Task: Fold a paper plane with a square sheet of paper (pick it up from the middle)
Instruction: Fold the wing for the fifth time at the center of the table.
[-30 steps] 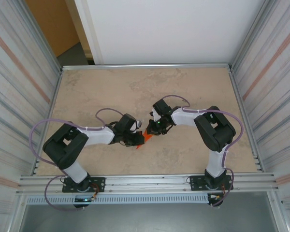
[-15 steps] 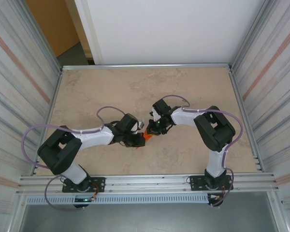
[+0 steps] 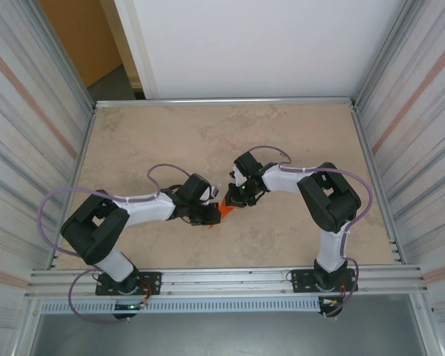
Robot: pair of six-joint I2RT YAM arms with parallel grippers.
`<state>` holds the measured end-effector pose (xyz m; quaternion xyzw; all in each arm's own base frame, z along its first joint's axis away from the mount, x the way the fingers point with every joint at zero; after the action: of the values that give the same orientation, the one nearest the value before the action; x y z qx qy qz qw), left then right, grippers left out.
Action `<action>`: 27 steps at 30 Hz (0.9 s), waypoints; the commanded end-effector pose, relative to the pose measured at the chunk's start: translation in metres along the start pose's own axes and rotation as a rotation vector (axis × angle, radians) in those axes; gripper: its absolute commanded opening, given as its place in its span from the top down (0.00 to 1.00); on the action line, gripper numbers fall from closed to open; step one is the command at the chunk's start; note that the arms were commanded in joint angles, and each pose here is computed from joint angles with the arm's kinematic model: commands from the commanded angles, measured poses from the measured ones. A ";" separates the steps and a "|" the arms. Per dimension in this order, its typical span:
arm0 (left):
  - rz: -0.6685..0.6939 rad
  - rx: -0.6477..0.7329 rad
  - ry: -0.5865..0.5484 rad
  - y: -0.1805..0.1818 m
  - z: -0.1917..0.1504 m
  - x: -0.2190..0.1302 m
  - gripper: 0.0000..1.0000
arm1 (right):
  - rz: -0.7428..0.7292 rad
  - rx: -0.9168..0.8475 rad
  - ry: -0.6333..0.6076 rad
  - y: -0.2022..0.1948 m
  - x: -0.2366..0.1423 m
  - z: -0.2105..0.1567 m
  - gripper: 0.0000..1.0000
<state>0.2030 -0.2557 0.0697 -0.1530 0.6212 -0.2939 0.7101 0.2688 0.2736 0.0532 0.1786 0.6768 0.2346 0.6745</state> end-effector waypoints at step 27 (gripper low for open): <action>0.155 0.040 0.002 0.011 -0.018 -0.012 0.75 | -0.198 0.076 0.104 -0.047 0.022 -0.025 0.90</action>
<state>0.1885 -0.2405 0.0761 -0.1097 0.6156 -0.2643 0.7343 0.2688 0.2736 0.0526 0.1782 0.6783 0.2335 0.6735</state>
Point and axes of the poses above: each hand's point on the last joint's axis, 136 mm out from that joint toward the fingers, its own x axis out along the fingers, its own y axis along the line the jaws close on, z = x × y, the point moved 5 cm from there along -x, back along the fingers, and after that the axes turned 2 degrees about x, right-handed, at the moved point
